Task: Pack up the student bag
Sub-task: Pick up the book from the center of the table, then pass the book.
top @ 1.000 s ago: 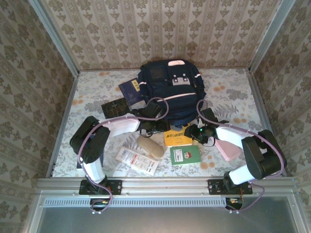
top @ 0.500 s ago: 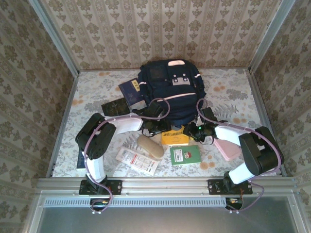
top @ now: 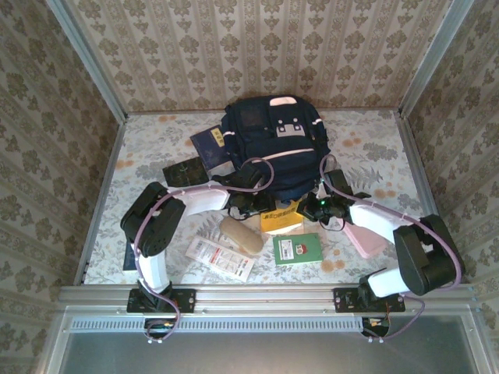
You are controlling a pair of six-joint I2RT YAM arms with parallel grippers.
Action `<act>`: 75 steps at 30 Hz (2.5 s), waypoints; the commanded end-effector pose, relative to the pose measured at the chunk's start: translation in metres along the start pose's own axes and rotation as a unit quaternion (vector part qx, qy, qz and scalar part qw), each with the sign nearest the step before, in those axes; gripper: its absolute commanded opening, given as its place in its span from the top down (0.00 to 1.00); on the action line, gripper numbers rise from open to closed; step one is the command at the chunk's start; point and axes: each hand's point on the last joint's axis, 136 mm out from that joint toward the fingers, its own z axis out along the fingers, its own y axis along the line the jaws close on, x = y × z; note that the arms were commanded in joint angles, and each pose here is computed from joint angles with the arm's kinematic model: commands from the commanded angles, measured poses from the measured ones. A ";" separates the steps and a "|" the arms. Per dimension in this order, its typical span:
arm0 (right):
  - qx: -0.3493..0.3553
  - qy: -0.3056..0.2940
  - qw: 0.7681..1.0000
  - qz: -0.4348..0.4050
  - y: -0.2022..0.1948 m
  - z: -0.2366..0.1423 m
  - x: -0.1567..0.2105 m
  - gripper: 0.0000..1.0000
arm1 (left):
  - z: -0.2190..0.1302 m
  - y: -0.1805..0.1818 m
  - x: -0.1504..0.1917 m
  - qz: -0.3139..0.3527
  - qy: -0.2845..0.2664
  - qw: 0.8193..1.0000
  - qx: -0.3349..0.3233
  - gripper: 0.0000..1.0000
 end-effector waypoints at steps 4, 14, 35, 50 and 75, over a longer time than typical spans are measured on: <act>-0.054 -0.061 0.997 0.016 0.051 -0.058 -0.020 1.00 | -0.076 -0.035 -0.020 0.051 -0.059 0.996 0.032 0.32; -0.095 -0.128 0.986 0.046 0.093 -0.125 -0.041 1.00 | -0.143 -0.023 -0.033 0.046 -0.123 0.991 0.035 0.29; -0.200 -0.099 0.974 -0.046 0.186 -0.204 0.013 1.00 | -0.179 -0.036 -0.032 -0.046 -0.125 0.981 0.138 0.24; -0.275 -0.092 0.943 -0.161 0.243 -0.195 0.023 1.00 | -0.222 -0.053 -0.045 -0.077 -0.177 0.958 0.211 0.21; -0.275 -0.108 0.942 -0.157 0.224 -0.177 0.021 1.00 | -0.256 -0.028 -0.047 -0.104 -0.238 0.920 0.294 0.15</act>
